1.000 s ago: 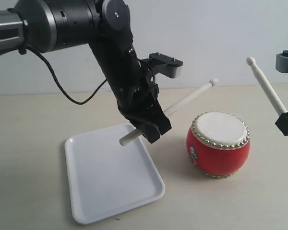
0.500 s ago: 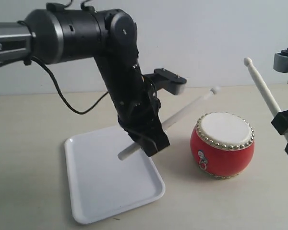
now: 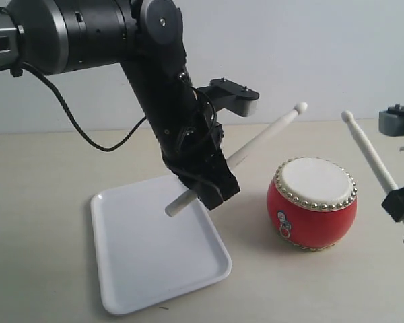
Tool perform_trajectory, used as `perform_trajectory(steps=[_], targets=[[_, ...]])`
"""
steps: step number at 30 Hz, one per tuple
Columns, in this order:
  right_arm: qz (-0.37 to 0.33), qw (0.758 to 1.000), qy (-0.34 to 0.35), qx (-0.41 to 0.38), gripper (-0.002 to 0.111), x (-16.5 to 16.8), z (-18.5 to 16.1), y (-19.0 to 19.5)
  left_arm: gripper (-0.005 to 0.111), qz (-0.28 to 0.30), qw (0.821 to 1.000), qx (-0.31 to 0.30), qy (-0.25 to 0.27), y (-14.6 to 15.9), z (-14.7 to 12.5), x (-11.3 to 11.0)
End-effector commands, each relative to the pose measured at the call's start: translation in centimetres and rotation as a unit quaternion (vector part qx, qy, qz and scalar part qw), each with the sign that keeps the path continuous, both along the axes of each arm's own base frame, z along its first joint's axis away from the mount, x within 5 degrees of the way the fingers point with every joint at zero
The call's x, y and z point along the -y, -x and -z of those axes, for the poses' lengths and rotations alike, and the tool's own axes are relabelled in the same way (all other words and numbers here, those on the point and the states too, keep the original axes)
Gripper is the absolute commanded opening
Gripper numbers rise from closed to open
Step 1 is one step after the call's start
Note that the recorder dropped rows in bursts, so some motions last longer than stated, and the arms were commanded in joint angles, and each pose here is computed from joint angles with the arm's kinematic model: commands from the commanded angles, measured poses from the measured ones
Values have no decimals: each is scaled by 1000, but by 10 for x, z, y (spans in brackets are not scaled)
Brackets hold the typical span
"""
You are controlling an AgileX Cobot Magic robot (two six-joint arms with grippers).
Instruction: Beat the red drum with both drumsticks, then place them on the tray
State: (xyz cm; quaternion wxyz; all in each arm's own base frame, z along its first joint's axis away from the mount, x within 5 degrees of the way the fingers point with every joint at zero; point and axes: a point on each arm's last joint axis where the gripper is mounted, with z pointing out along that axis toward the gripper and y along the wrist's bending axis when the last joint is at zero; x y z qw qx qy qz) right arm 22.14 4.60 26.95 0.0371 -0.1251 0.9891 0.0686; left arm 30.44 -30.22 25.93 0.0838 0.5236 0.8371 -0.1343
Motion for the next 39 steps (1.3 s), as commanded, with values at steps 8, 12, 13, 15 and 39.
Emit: perform_trajectory(steps=[8,12,13,15,39], targets=[[-1,999,-8,45,0,1,-22,1,0,22,993,-81,-79,9,97,34],[-1,999,-8,48,0,1,-24,2,0,20,995,-67,-64,8,80,33],[-1,999,-9,49,0,1,-24,3,0,20,997,-57,-55,8,69,33],[-1,999,-9,49,0,1,-24,3,0,22,999,-34,-32,9,44,33],[-130,985,-91,-75,0,-109,33,-45,0,-334,929,-52,151,50,35,-176]])
